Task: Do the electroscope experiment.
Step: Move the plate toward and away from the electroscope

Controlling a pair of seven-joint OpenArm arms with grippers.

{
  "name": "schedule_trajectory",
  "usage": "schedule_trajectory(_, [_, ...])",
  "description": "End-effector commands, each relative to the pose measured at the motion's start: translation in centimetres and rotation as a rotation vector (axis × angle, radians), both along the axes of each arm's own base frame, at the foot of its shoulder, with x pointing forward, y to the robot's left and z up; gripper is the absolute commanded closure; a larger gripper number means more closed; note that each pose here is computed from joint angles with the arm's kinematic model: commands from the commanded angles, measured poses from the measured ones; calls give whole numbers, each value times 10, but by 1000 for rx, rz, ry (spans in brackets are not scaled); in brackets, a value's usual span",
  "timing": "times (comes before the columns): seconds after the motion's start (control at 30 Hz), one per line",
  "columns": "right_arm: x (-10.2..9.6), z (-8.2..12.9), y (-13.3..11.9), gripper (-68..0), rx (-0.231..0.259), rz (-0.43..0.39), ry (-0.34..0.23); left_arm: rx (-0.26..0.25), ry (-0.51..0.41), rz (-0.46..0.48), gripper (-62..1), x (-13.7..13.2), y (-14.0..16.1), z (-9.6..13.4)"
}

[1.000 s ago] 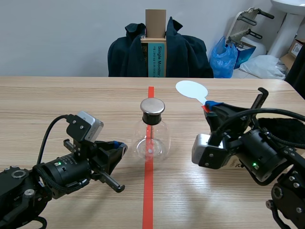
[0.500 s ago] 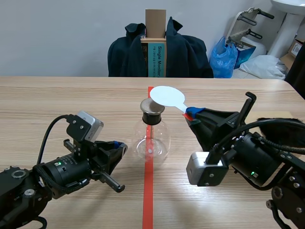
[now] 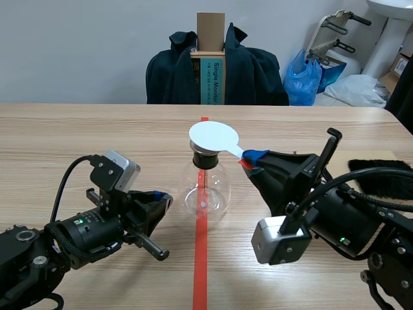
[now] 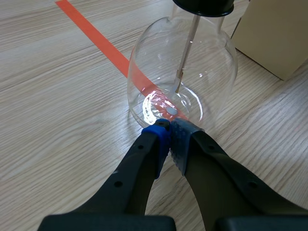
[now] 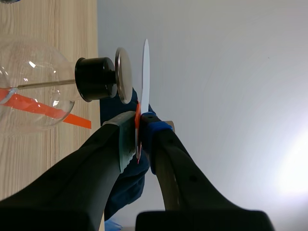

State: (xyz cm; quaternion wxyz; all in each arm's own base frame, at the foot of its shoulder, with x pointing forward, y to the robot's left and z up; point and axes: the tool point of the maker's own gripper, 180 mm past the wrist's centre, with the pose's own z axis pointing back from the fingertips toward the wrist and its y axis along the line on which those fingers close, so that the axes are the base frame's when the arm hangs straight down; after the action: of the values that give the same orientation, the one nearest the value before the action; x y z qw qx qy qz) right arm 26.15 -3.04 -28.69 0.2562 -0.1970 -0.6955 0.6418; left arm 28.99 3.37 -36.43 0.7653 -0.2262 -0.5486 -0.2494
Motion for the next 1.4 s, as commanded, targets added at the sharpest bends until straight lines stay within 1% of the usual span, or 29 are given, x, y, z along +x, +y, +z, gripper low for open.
schedule_trajectory(0.0, [8, 13, -2, -8, 2, 0, -47, -26, -27, 6, -21, 5, -1, 10])
schedule_trajectory(0.37, [9, 13, -2, -8, 2, -5, -47, -26, -27, 6, -21, 5, -1, 10])
schedule_trajectory(0.5, [12, 13, -5, -8, 5, -31, -44, -26, -27, 6, -21, 5, -1, 10])
schedule_trajectory(0.67, [20, 12, -12, -8, 7, -90, -37, -26, -27, 6, -21, 5, -1, 10])
schedule_trajectory(0.73, [25, 12, -17, -8, 6, -125, -34, -26, -28, 6, -21, 5, -1, 10])
schedule_trajectory(0.83, [34, 11, -27, -8, 7, -200, -25, -26, -28, 6, -21, 5, -1, 10])
schedule_trajectory(0.93, [43, 13, -39, -9, 29, -284, -15, -26, -28, 6, -21, 5, -1, 10])
schedule_trajectory(1.0, [49, 15, -48, -9, 46, -342, -18, -26, -27, 6, -21, 5, -1, 10])
schedule_trajectory(1.17, [61, 27, -71, -9, 119, -482, -42, -26, -27, 6, -21, 5, -1, 10])
schedule_trajectory(1.23, [64, 35, -80, -8, 159, -537, -59, -26, -27, 6, -21, 5, -1, 10])
schedule_trajectory(1.3, [63, 44, -89, -9, 193, -584, -70, -26, -27, 6, -21, 5, -1, 10])
schedule_trajectory(1.37, [60, 54, -97, -8, 215, -617, -83, -26, -27, 6, -21, 5, -1, 10])
